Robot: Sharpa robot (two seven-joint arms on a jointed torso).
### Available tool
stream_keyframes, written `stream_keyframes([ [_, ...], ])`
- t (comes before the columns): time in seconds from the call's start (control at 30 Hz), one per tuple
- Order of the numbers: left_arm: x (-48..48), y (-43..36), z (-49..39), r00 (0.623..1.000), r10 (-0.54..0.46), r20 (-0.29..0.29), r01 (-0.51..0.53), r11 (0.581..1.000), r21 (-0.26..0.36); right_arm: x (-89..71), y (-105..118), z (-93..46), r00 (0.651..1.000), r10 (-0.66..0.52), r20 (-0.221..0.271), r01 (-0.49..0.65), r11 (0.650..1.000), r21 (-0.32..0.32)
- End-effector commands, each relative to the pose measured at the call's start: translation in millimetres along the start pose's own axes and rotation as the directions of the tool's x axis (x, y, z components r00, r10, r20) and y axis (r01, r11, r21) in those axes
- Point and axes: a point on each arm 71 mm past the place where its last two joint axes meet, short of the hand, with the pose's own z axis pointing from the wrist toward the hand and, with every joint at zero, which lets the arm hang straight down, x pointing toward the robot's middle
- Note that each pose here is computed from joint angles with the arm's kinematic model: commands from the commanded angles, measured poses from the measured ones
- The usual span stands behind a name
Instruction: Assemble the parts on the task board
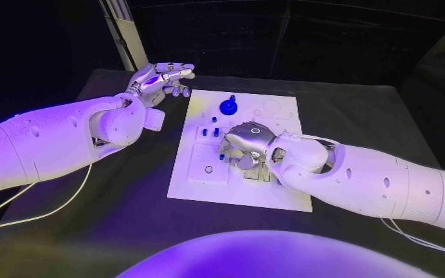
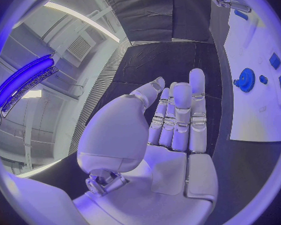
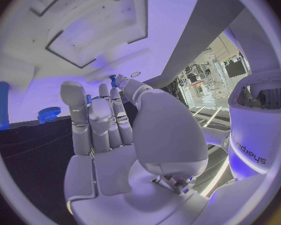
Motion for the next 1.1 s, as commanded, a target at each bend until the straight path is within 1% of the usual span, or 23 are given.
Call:
stream_keyframes([
  [0.03, -0.1, -1.2, 0.2, 1.0, -0.005, -0.005, 0.005, 1.0, 0.004, -6.5, -1, -1.7, 0.997, 0.0, 0.077, -0.001, 1.0, 0.011],
  [0.13, -0.8, -1.2, 0.1, 1.0, -0.004, -0.004, 0.004, 1.0, 0.003, -10.9, -2, -5.7, 0.992, 0.01, 0.125, -0.012, 1.0, 0.011],
  [0.2, -1.1, -1.2, 0.1, 1.0, -0.004, -0.003, 0.004, 1.0, 0.003, -13.2, -3, -9.3, 0.989, 0.023, 0.145, -0.025, 1.0, 0.012],
  [0.3, -1.1, -1.1, 0.1, 1.0, -0.004, -0.004, 0.004, 1.0, 0.003, -16.8, -8, -18.2, 0.986, 0.044, 0.161, -0.048, 0.999, 0.024],
  [0.37, -1.1, -1.0, 0.0, 1.0, -0.005, -0.005, 0.005, 1.0, 0.002, -21.3, -14, -24.6, 0.986, 0.056, 0.158, -0.065, 0.997, 0.048],
  [0.43, -1.2, -1.0, -0.2, 1.0, -0.005, -0.004, 0.005, 1.0, 0.002, -25.7, -21, -30.9, 0.988, 0.065, 0.14, -0.077, 0.994, 0.082],
  [0.47, -1.4, -0.9, -0.6, 1.0, -0.005, -0.004, 0.005, 1.0, 0.001, -30.3, -29, -37.2, 0.992, 0.055, 0.111, -0.068, 0.99, 0.123],
  [0.53, -1.6, -0.8, -1.0, 1.0, -0.005, -0.004, 0.005, 1.0, 0.0, -36.6, -39, -44.8, 0.996, 0.023, 0.082, -0.037, 0.985, 0.171],
  [0.73, -0.6, -0.1, -1.2, 1.0, -0.006, -0.008, 0.006, 1.0, -0.002, -48.8, -65, -62.1, 0.998, -0.049, 0.033, 0.039, 0.963, 0.268],
  [0.9, -0.2, 0.3, -0.7, 1.0, -0.007, -0.01, 0.007, 1.0, -0.002, -50.9, -77, -66.9, 0.997, -0.071, 0.013, 0.063, 0.951, 0.302],
  [1.1, 0.1, 0.8, -0.6, 1.0, -0.007, -0.012, 0.007, 1.0, -0.004, -48.2, -82, -66.6, 0.997, -0.067, -0.03, 0.073, 0.949, 0.307],
])
